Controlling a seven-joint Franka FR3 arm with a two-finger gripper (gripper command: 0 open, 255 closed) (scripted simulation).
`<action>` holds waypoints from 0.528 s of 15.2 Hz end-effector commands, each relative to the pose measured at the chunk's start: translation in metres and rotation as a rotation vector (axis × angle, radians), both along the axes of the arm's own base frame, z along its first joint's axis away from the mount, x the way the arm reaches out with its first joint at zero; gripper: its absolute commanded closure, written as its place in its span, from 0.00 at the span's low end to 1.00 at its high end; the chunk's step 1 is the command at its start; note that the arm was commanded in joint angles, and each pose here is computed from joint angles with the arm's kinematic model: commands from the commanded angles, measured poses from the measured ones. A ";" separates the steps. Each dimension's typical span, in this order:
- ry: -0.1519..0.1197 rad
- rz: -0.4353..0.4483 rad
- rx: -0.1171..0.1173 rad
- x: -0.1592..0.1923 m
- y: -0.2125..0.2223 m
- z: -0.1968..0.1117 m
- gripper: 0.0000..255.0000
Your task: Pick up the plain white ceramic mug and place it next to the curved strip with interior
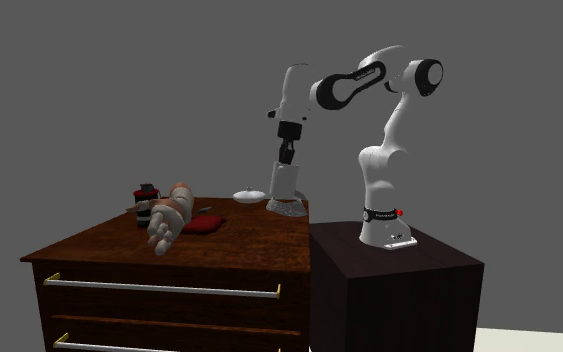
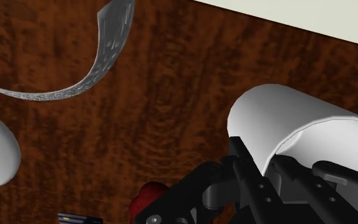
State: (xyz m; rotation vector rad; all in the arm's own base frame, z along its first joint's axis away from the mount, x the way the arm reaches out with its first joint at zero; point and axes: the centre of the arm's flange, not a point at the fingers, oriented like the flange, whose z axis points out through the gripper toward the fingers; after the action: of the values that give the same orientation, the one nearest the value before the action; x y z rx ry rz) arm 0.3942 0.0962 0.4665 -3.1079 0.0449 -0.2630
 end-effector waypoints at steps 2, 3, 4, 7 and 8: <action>-0.001 0.000 0.000 0.001 0.000 -0.016 1.00; -0.001 0.000 0.000 0.001 0.000 -0.022 1.00; -0.001 0.000 0.000 0.001 0.000 -0.027 1.00; -0.001 0.000 0.000 0.001 0.000 -0.043 1.00; -0.001 0.000 0.000 0.001 0.000 -0.048 1.00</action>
State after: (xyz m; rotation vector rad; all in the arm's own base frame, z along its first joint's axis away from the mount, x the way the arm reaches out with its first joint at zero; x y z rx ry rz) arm 0.3962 0.0961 0.4252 -3.1079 0.0447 -0.2632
